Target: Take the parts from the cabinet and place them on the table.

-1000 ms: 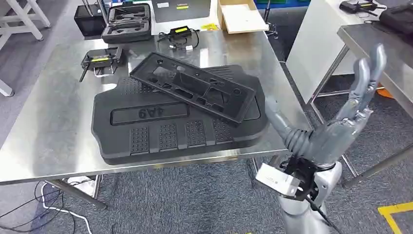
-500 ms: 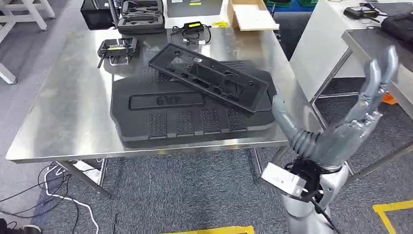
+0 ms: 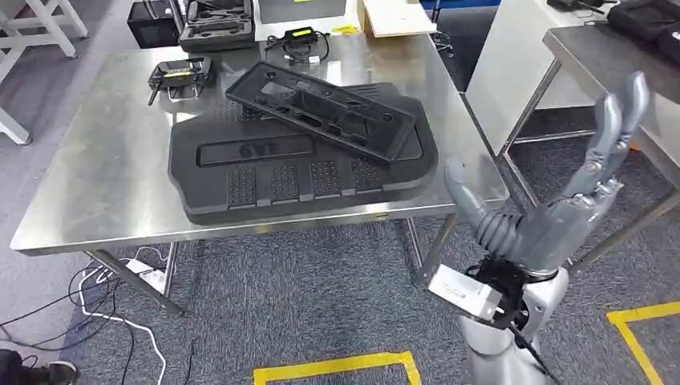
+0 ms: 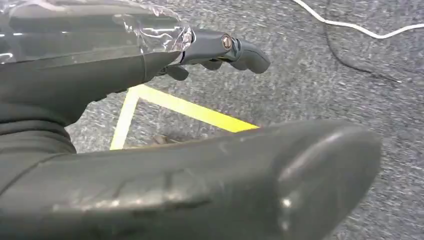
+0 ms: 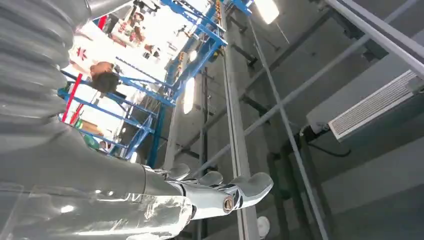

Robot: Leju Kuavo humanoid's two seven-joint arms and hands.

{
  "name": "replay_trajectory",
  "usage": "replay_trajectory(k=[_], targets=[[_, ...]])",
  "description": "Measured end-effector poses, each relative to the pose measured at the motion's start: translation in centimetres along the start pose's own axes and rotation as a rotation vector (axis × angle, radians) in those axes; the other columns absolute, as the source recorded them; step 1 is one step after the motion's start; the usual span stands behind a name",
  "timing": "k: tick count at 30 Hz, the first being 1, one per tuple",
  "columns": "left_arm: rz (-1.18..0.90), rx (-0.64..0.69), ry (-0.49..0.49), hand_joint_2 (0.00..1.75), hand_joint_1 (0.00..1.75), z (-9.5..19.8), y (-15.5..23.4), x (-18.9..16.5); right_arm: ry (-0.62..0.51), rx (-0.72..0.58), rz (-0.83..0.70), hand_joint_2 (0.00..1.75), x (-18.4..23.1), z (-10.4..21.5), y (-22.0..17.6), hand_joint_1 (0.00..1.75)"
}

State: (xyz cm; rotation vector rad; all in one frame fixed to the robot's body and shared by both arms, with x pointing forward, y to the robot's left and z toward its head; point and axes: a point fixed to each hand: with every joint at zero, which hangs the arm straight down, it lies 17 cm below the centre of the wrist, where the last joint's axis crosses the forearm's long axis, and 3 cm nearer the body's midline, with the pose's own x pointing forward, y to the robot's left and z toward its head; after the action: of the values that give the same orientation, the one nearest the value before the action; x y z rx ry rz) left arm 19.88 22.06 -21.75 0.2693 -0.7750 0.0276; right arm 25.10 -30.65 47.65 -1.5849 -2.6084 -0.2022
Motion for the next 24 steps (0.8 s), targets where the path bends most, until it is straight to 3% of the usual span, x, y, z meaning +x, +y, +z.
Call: replay_trajectory(k=[14, 24], targets=[[0.004, 0.002, -0.004, 0.00, 0.00, -0.1, 0.0, 0.3, 0.009, 0.005, 0.006, 1.75, -0.1, 0.2, 0.0, 0.00], [0.020, 0.014, 0.009, 0.00, 0.00, -0.1, 0.2, 0.1, 0.127, 0.051, 0.077, 1.75, -2.4, 0.7, 0.4, 0.00]])
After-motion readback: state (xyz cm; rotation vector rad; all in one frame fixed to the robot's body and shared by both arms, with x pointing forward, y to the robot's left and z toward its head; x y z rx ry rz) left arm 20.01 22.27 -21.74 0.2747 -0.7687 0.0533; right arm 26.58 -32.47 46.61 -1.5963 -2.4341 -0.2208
